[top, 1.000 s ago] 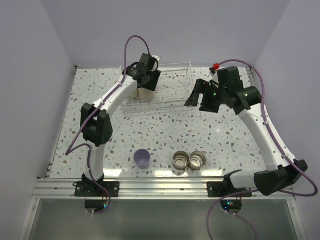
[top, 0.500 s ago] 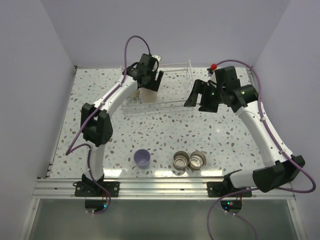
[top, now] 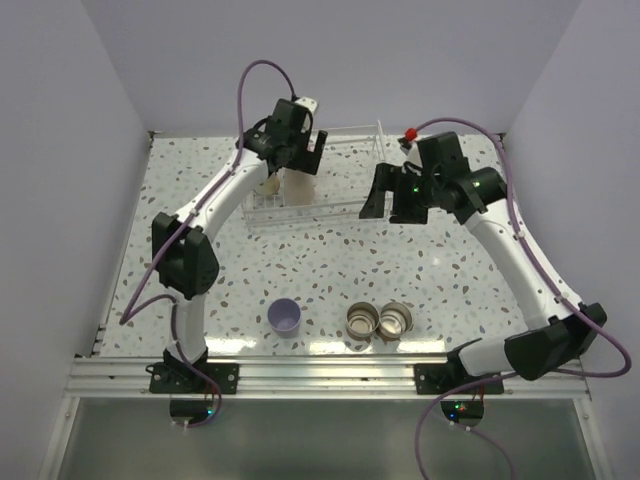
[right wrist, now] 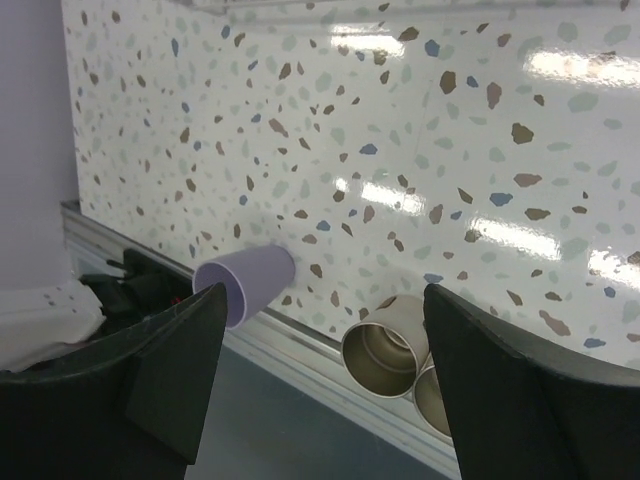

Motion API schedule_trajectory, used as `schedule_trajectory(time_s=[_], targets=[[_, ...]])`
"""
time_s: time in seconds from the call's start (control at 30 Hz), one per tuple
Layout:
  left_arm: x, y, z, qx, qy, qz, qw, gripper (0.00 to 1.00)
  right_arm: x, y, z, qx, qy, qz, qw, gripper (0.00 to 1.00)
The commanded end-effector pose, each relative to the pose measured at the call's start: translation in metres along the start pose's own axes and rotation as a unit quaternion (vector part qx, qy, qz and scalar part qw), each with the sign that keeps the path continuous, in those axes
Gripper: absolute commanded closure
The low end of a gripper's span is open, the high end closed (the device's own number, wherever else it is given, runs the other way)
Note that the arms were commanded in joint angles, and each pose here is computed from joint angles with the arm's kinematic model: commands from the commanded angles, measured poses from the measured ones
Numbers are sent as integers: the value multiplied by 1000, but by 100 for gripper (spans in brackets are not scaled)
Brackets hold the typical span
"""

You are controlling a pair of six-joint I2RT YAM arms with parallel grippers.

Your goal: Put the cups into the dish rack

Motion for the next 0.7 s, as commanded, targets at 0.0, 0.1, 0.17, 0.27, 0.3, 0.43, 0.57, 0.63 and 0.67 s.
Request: schedule_trajectory(time_s=[0.0, 0.1, 0.17, 0.27, 0.3, 0.43, 0.57, 0.63, 0.67], targets=[[73, 20, -60, 40, -140, -26, 989, 0, -7, 38, 14, 104, 34, -41, 993, 16], [102, 30, -62, 53, -216, -35, 974, 0, -22, 61, 43, 176, 84, -34, 980, 14], [141, 43, -64, 83, -283, -41, 955, 0, -33, 71, 62, 208, 115, -35, 971, 15], [141, 68, -43, 149, -285, -42, 946, 0, -42, 82, 80, 242, 145, -42, 958, 17], [139, 73, -33, 159, -250, -44, 954, 0, -44, 84, 84, 251, 153, -43, 955, 18], [138, 86, -8, 176, -206, -40, 962, 1, -55, 92, 111, 283, 197, -53, 937, 21], [155, 84, 4, 169, -217, -23, 961, 1, -69, 90, 136, 307, 231, -30, 923, 23], [153, 85, 12, 171, -199, -27, 965, 1, -75, 91, 142, 311, 236, -33, 920, 23], [154, 84, 14, 171, -195, -27, 965, 2, -77, 91, 145, 312, 240, -33, 919, 23]])
Point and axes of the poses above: each gripper's point midway between its finger pads, its own x axis back along the fingers, its own y axis along the line the jaws close on, z = x × y, the point moved 5 cm from there along x, back along the fingers
